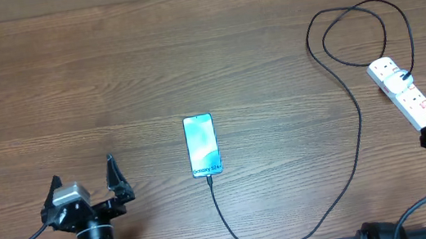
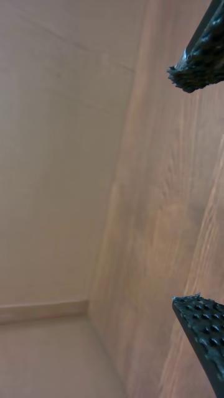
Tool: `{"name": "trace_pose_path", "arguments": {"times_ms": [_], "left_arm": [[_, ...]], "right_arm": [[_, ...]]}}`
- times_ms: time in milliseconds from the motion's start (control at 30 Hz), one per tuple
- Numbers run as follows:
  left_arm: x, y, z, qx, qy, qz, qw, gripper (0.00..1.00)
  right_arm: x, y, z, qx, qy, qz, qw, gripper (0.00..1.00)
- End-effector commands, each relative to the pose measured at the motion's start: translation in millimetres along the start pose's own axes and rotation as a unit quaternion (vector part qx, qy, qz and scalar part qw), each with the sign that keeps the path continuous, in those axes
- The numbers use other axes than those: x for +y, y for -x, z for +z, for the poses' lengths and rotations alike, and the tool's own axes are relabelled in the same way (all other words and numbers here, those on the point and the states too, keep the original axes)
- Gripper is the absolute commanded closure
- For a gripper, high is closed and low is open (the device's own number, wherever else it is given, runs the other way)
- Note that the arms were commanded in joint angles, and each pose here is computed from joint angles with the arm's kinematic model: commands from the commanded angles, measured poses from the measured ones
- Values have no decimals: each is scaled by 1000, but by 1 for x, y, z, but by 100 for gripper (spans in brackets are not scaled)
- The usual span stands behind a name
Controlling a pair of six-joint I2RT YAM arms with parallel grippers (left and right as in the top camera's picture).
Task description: Plug charger to phone and switch on socket
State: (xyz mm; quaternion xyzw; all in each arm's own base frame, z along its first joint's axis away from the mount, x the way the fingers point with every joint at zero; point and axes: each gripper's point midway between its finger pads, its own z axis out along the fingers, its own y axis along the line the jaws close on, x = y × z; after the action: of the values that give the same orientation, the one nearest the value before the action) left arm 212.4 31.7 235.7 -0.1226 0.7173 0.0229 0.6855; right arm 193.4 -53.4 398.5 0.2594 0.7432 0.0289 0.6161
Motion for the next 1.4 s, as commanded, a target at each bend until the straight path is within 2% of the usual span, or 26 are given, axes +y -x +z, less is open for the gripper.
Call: {"name": "trace_pose_path", "arguments": {"times_ms": [0, 500, 700, 800, 867, 933, 967, 1000, 1367], "left_arm": [[8, -10, 3, 6, 20, 15, 1000, 0], [13, -87, 24, 68, 27, 33, 997, 0], [13, -86, 25, 65, 27, 40, 997, 0], [13, -86, 25, 65, 27, 40, 997, 1], [13, -86, 25, 65, 27, 40, 997, 1], [13, -86, 25, 65, 27, 40, 997, 1], [13, -86, 25, 65, 27, 40, 997, 0], [13, -86, 25, 65, 27, 40, 997, 0], [13, -86, 25, 65, 27, 40, 997, 0]], "right_arm": [[6, 20, -20, -28, 12, 0, 1000, 95], [11, 38, -62, -37, 21, 2, 999, 95], [20, 40, -76, -34, 48, -1, 998, 92], [23, 41, -78, -33, 58, -1, 998, 87], [25, 39, -78, -30, 64, -1, 998, 62], [25, 38, -78, -26, 64, -1, 998, 30], [24, 36, -78, -23, 63, -1, 998, 4], [24, 36, -78, -22, 63, -1, 998, 0], [12, 8, -77, 33, 38, -6, 999, 0]]}}
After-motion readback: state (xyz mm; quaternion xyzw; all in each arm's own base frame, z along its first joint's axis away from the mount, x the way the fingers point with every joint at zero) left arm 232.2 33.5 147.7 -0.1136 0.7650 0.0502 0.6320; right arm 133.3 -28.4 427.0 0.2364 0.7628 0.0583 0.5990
